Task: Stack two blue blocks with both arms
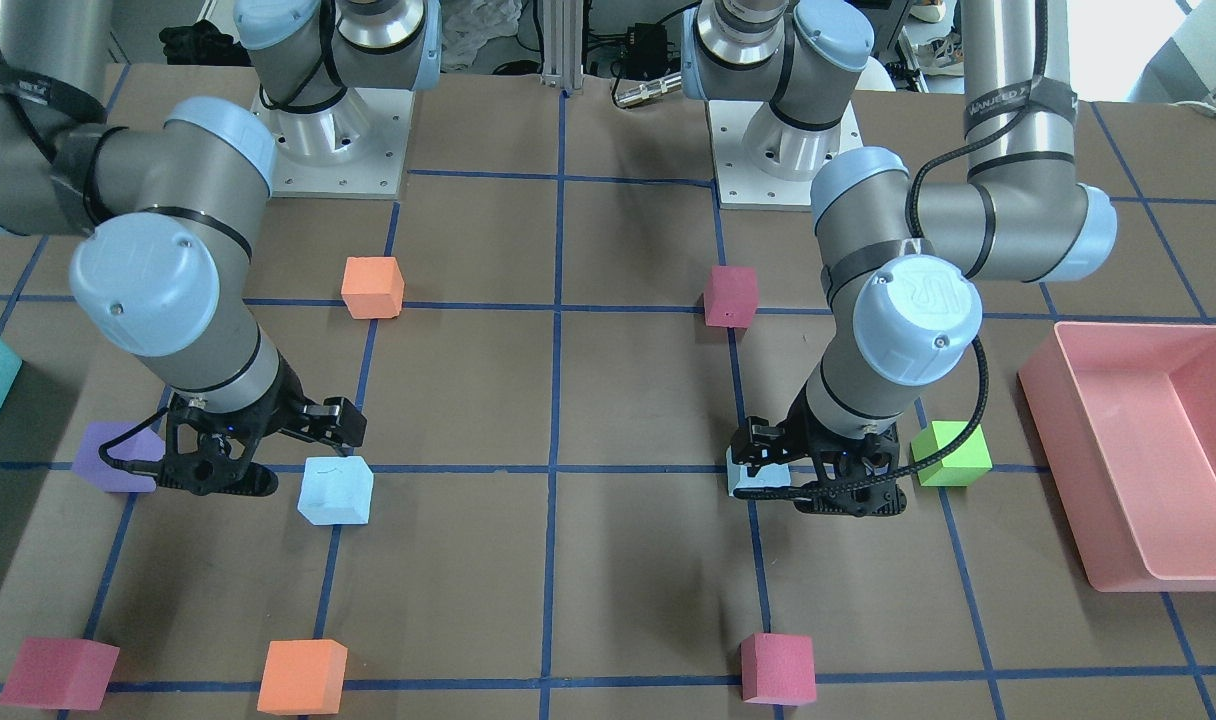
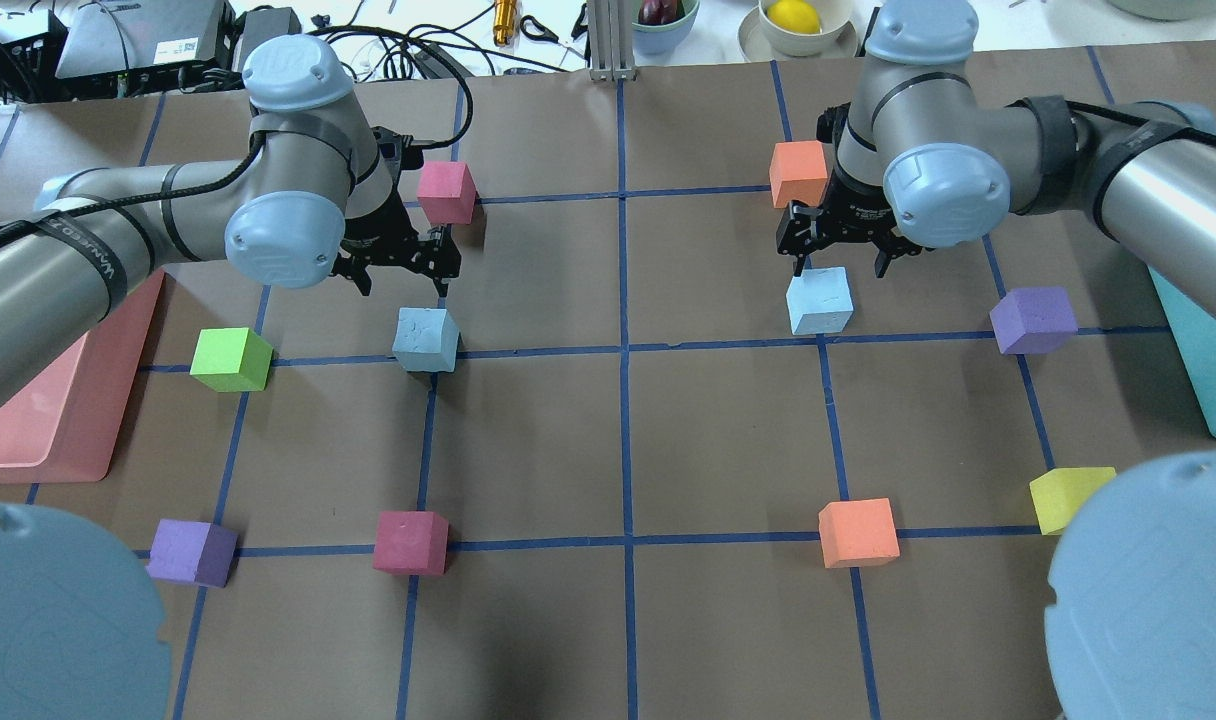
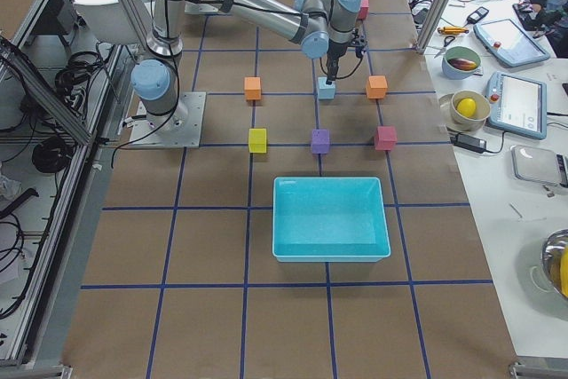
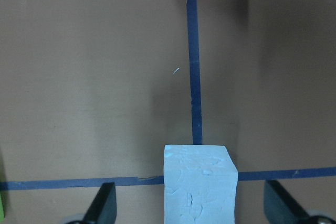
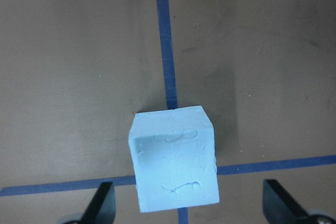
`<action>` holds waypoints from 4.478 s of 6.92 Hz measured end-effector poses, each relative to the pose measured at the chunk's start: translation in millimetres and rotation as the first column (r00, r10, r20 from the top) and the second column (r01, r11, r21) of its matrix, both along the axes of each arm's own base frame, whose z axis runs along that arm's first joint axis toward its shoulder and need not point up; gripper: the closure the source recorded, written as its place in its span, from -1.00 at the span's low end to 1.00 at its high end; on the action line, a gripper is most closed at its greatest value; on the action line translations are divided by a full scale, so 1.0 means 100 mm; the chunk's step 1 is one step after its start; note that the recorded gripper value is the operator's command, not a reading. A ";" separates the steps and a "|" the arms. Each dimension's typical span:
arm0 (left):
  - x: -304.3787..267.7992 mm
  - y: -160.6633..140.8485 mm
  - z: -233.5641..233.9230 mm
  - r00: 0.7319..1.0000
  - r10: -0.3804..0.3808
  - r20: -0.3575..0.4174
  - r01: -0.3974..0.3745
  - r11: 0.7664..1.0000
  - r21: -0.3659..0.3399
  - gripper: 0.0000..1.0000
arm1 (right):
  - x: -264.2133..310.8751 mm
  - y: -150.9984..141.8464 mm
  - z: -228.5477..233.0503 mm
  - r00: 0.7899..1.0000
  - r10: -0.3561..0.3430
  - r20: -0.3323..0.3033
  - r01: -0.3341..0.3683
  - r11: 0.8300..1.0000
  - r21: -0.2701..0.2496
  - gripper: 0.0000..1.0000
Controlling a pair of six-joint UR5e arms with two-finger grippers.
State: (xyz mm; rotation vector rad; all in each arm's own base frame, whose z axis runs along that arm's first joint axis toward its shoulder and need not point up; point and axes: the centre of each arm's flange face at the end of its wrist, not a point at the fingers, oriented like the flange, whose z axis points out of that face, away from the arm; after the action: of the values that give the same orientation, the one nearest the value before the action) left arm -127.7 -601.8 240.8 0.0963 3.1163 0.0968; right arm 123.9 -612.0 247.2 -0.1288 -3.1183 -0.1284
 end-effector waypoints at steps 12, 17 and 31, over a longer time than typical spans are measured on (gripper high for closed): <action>-0.06 0.27 -0.33 0.999 -0.046 -0.006 0.046 0.999 -0.002 1.00 | 1.50 0.49 0.03 0.998 -0.036 0.058 0.035 0.999 0.019 1.00; -0.07 0.11 0.22 0.999 -0.041 -0.001 0.041 0.999 -0.006 1.00 | 2.15 1.11 -0.33 0.997 -0.012 0.074 0.005 0.996 0.094 1.00; -0.83 0.58 1.24 0.999 -0.024 -0.024 0.025 1.000 0.014 1.00 | 1.13 0.78 0.97 0.992 -0.058 0.110 0.056 0.998 0.022 -1.00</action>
State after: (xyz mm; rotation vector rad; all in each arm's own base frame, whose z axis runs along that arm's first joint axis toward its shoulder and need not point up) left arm -211.0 -543.4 365.1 0.1370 3.1375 0.1187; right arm 236.5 -534.2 344.1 -0.2176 -3.2241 -0.1712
